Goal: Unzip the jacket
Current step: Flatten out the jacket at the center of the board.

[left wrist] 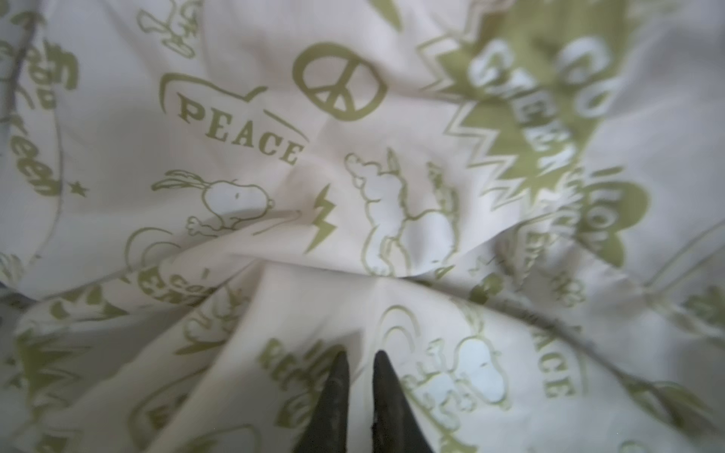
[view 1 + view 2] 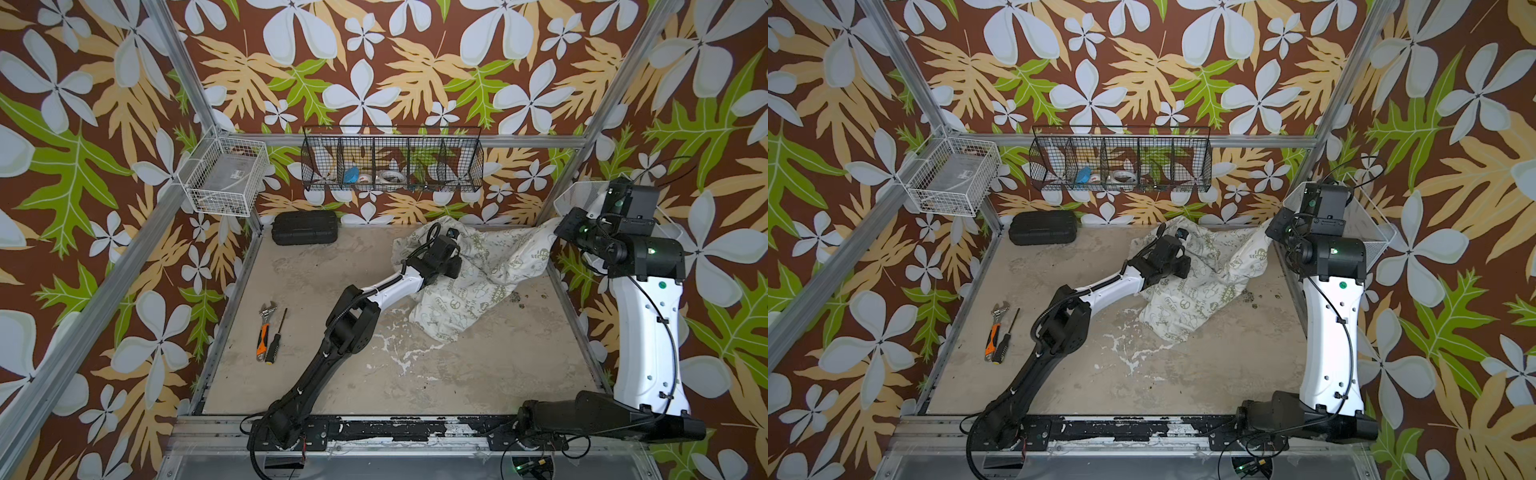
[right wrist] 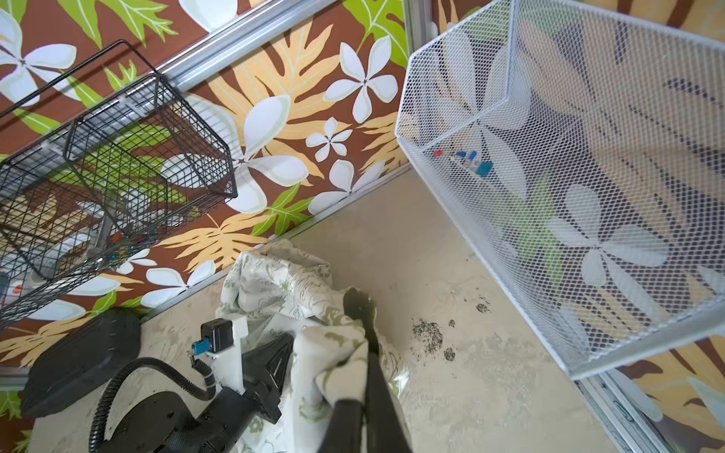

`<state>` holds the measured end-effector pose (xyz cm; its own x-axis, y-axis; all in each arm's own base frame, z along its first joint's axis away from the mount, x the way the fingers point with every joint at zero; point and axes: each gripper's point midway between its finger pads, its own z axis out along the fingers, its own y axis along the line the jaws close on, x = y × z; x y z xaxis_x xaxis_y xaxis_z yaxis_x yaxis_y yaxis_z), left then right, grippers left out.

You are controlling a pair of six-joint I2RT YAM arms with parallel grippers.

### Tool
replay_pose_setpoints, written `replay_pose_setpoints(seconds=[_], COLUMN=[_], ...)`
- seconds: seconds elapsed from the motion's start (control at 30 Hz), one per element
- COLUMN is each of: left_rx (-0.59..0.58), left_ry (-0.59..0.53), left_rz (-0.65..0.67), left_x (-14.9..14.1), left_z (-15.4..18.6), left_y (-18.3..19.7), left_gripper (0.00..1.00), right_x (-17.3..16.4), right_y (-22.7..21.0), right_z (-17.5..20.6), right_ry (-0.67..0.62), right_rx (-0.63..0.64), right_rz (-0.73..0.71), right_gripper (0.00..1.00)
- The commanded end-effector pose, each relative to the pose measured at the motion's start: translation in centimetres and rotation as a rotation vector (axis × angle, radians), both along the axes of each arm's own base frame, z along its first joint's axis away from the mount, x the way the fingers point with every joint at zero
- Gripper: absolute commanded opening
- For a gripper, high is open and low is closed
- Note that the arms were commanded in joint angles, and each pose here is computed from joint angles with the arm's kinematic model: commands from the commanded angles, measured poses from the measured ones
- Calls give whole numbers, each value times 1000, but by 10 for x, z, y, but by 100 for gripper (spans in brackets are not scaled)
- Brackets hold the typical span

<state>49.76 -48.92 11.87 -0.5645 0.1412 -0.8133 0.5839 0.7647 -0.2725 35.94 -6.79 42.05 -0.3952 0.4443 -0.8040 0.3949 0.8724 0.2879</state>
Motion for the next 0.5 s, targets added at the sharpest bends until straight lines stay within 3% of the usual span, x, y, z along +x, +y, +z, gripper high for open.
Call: replay_pose_setpoints(seconds=[0.0, 0.03, 0.07, 0.2, 0.27, 0.37, 0.47], left_rx=[-163, -127, -67, 182, 238, 209, 152], left_ry=[61, 53, 41, -32, -90, -163, -235], left_rz=[-37, -31, -2, 120, 184, 226, 158], left_x=[7, 7, 7, -15, -36, -83, -138], left_z=[13, 12, 11, 18, 31, 58, 70], left_y=[-6, -3, 6, 75, 116, 168, 187], left_gripper=[71, 97, 100, 100, 100, 100, 100], right_x=[2, 4, 8, 25, 33, 43, 48], right_y=[-17, -17, -18, -7, 3, 16, 25], right_z=[4, 4, 2, -10, -14, -14, -5], right_ry=[8, 11, 17, 35, 31, 13, -19], right_rx=[-35, -38, -36, 13, 49, 101, 136], right_rz=[-84, -86, -84, -21, 31, 99, 136], right_gripper=[4, 5, 6, 4, 0, 0, 0])
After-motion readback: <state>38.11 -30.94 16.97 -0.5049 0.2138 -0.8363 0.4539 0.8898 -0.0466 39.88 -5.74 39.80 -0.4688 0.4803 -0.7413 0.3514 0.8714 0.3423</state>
